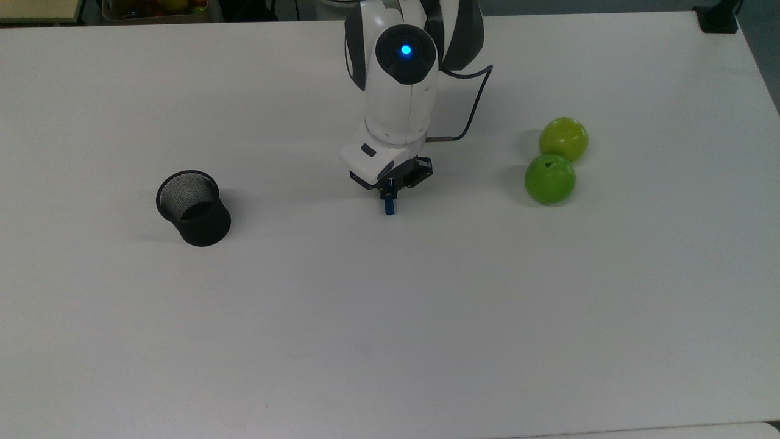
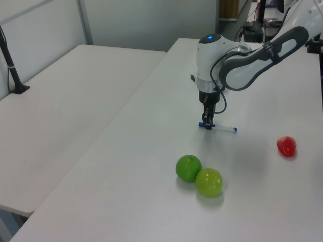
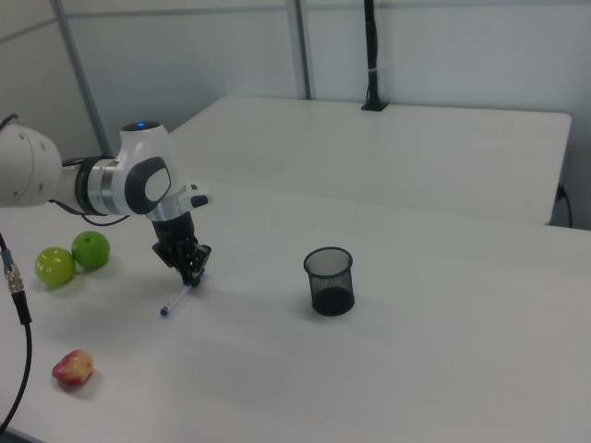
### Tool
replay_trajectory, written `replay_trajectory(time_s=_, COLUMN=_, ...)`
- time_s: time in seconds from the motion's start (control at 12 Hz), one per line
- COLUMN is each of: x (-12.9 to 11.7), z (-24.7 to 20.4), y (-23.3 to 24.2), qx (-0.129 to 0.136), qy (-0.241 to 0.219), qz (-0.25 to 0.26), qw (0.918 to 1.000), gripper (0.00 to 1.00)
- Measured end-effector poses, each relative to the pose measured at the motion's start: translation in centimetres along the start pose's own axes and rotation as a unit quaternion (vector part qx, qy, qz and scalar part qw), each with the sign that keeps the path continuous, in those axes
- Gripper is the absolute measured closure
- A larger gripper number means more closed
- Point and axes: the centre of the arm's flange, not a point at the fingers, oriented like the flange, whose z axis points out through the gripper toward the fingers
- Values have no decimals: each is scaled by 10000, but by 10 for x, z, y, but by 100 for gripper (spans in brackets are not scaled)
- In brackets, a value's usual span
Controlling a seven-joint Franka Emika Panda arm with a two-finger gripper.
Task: Place marker
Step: 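Lift the marker up off the table, hanging cap-down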
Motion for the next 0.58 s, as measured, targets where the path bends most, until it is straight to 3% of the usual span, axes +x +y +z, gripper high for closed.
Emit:
replay_trajectory(time_s=0.25, x=6, z=-35, y=2, qx=-8, qy=67, qz=37, qw=10000, gripper=83)
replay_trajectory(time_s=0.58, x=6, z=-151, y=13, qx=-51, qy=90, qz=163, qw=9998, gripper=83)
